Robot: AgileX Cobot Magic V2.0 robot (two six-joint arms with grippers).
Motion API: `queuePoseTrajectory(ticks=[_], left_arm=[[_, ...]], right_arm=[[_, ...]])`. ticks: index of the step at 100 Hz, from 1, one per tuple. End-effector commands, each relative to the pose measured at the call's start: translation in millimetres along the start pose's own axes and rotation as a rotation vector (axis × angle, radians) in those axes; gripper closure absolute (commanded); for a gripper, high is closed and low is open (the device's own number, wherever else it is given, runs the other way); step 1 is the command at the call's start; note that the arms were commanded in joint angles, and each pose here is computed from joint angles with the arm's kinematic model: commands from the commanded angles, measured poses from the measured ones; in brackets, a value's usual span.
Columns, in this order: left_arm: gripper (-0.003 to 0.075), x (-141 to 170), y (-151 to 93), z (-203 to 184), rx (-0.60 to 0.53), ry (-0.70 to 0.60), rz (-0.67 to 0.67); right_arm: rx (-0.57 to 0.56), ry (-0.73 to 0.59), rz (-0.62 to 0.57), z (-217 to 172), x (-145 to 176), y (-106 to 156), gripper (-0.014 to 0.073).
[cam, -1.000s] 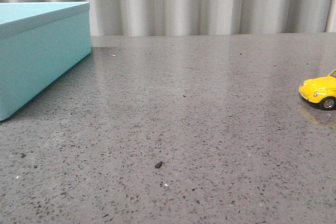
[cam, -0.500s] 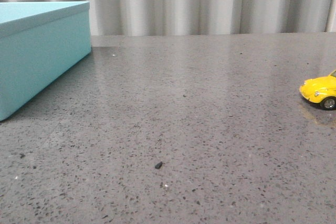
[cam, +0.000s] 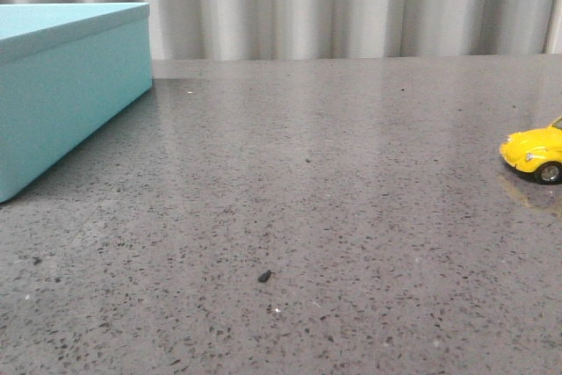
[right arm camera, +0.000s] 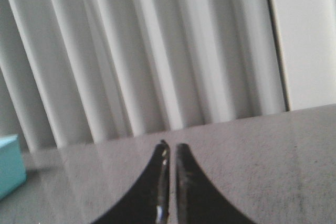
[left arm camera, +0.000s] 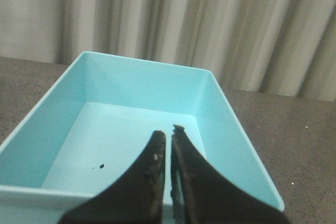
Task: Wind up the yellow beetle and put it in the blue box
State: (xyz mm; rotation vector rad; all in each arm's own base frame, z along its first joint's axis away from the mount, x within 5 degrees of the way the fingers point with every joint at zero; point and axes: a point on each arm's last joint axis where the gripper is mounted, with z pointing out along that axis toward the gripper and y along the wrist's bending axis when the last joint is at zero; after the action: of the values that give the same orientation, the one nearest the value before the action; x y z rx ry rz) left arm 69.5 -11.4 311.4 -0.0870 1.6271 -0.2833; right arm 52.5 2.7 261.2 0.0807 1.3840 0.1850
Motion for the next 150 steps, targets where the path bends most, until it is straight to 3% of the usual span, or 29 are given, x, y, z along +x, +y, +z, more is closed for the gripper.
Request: queuePoseTrajectory(ticks=[1,31,44,63,112,150], left_arm=[[0.0741,-27,-4,5,-0.006,-0.068,0.009],[0.0741,-33,-12,13,0.079,-0.030,0.106],[0.0741,-31,-16,12,0.123,-0.020,0.110],[0.0741,-27,-19,12,0.158,0.028,0.138],[0.0741,-22,-19,11,0.166,0.078,0.152],[0.0741,-19,-19,11,0.172,0.115,0.153]], right_arm=[[-0.011,0.028,-0.083,4,-14,4,0.0647],[-0.030,0.195,-0.256,10,-66,15,0.0648],[-0.032,0.253,-0.263,20,-87,19,0.0647],[-0.043,0.463,-0.262,42,-103,23,0.0647],[-0.102,1.076,-0.215,114,-107,36,0.0647],[-0.099,1.238,-0.197,158,-82,36,0.0647]])
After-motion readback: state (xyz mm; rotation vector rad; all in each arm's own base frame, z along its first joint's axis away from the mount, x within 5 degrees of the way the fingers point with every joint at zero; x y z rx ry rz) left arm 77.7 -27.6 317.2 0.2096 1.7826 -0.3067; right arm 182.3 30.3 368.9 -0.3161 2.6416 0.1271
